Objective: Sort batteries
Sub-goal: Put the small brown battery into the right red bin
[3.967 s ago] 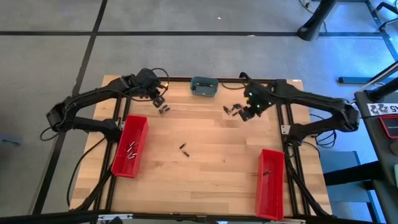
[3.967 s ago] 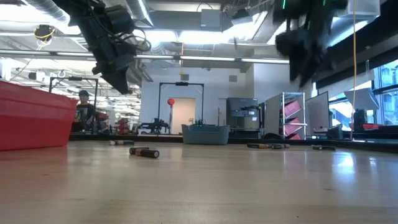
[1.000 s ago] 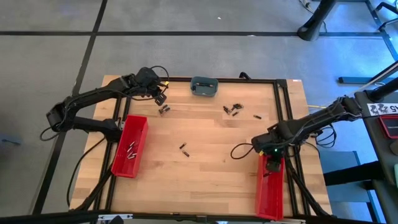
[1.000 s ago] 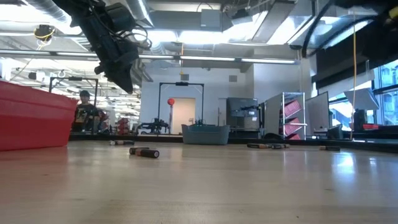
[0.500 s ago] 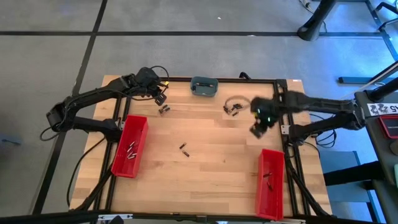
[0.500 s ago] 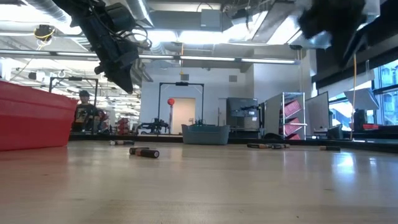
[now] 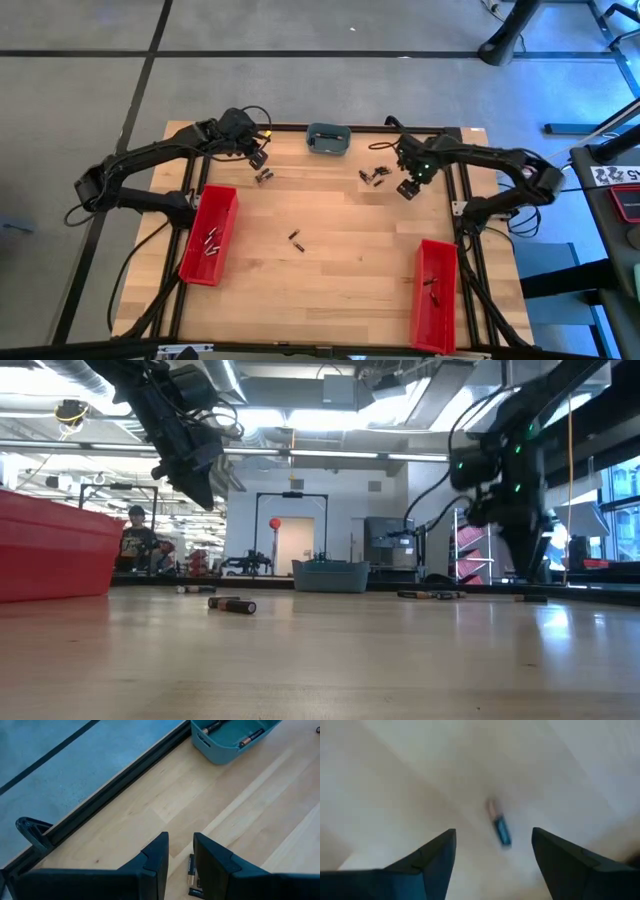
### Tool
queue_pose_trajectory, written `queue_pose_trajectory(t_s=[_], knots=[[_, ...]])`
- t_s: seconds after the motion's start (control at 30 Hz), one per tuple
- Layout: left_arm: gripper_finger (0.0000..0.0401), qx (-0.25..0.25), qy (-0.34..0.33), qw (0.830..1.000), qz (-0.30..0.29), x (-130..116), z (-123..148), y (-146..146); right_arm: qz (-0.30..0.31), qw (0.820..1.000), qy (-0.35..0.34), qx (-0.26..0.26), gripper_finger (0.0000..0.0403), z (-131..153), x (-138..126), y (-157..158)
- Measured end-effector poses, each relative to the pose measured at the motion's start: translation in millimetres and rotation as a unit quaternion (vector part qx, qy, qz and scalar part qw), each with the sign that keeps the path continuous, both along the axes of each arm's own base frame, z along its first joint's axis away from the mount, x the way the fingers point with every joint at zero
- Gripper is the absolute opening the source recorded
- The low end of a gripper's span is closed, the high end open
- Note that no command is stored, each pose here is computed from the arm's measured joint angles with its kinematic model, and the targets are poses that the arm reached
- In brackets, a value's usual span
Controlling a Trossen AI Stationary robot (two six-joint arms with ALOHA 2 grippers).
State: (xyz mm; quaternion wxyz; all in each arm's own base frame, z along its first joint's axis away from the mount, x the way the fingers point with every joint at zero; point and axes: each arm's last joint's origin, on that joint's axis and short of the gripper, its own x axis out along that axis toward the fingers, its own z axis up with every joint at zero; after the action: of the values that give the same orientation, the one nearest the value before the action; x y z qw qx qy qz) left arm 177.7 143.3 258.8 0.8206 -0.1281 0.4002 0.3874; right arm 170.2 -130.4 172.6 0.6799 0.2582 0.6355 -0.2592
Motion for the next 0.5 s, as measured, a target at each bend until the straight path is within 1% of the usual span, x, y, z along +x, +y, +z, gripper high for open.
queue_pose_trajectory(t_s=[0.1,0.17,0.23,0.33,0.5], knots=[[0.0082,-0.003,-0.003,1.000,0.006,0,0,0,0.008,1.000,0.021,-0.017,0.0260,-17,6,-6],[0.0082,-0.005,-0.006,1.000,0.010,0,0,0,0.009,0.998,0.049,-0.024,0.0249,-26,8,-9],[0.0082,-0.006,-0.008,1.000,0.012,0,0,0,0.014,0.997,0.069,-0.020,0.0232,-33,9,-10],[0.0082,-0.007,-0.008,1.000,0.013,0,0,0,0.032,0.996,0.088,-0.006,0.0196,-40,9,-11],[0.0082,-0.007,-0.008,1.000,0.013,0,0,0,0.057,0.995,0.078,0.011,0.0113,-44,11,-11]])
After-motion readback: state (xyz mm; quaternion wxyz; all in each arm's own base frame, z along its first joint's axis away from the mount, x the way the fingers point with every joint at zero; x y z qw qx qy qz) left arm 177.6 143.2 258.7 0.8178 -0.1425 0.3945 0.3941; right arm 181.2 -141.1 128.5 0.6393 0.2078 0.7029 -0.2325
